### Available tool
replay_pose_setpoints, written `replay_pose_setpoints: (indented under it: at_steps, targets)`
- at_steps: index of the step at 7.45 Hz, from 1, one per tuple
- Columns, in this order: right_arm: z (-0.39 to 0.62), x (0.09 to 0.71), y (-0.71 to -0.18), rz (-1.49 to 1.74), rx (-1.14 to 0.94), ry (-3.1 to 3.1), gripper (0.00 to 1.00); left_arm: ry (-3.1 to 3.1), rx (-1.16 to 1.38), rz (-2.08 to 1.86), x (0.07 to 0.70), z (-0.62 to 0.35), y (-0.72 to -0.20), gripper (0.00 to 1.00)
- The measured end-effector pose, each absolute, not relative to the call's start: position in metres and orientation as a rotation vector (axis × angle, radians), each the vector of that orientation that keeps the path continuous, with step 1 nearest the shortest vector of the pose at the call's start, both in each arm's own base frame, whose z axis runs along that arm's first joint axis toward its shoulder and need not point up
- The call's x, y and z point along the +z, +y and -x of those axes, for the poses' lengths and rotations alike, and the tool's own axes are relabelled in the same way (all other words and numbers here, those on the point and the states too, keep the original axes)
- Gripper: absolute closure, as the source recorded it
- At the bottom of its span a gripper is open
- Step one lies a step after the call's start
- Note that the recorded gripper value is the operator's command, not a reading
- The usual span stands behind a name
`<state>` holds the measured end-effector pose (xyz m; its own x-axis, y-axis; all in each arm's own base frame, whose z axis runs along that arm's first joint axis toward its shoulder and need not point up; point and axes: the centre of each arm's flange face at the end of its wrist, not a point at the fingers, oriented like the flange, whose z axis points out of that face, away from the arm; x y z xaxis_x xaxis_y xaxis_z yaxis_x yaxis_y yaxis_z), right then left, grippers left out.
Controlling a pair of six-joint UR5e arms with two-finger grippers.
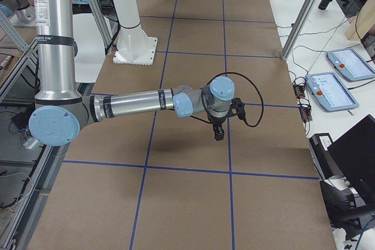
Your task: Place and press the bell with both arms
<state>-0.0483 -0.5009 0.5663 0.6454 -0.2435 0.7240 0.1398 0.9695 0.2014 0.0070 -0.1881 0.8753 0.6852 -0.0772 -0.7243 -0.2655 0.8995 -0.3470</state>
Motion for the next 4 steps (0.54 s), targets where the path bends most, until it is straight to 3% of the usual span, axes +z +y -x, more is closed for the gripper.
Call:
replay_pose_setpoints:
  at_steps: [4]
  targets:
    - [0.0497,0.5653,-0.501,-0.132,-0.222,-0.843,0.0,0.826,0.125,0.476,0.8807,-0.0132,-0.1883,0.0]
